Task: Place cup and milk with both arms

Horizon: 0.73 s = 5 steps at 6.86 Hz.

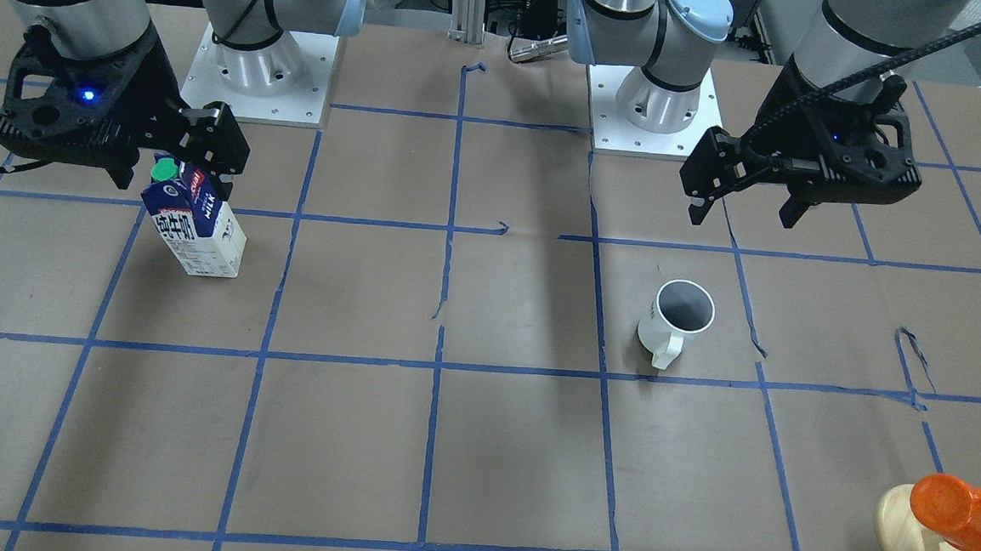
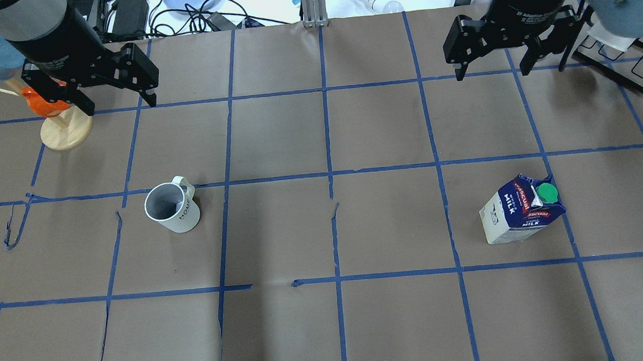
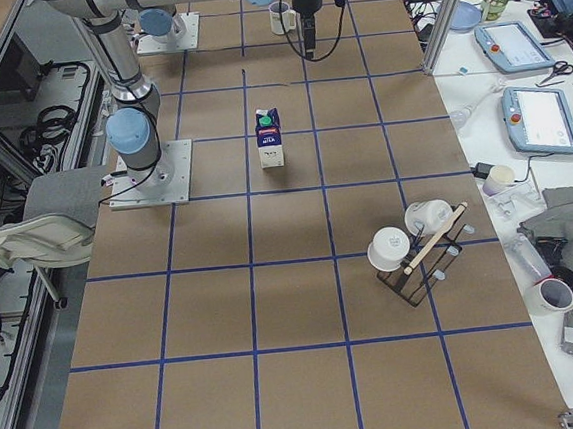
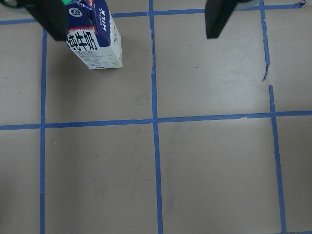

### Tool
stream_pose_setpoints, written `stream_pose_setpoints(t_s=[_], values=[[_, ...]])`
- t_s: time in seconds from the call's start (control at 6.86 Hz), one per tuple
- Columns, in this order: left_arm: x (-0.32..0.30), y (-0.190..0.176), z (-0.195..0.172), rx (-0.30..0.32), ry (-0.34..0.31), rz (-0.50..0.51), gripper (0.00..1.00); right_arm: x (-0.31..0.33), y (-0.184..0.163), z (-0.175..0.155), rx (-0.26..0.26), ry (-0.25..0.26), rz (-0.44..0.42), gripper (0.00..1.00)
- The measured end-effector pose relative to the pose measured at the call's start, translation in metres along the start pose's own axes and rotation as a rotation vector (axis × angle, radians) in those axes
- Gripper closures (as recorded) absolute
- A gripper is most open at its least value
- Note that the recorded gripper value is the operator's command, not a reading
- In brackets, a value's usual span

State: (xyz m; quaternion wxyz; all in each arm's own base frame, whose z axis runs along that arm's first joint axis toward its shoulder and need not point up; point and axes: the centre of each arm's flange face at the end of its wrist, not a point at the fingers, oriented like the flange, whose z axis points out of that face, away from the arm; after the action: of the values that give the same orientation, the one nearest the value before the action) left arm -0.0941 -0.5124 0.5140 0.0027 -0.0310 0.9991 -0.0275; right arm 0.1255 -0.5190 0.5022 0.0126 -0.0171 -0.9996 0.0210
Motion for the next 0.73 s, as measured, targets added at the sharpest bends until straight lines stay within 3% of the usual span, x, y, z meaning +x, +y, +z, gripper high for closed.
stream_pose_setpoints(t_s=[0.73], values=[[-0.0025,0.0081,0.0016,-0.010,-0.007,0.002,0.00,0.0000,-0.0003,0.0004,-0.001,0.001,0.000,0.00]])
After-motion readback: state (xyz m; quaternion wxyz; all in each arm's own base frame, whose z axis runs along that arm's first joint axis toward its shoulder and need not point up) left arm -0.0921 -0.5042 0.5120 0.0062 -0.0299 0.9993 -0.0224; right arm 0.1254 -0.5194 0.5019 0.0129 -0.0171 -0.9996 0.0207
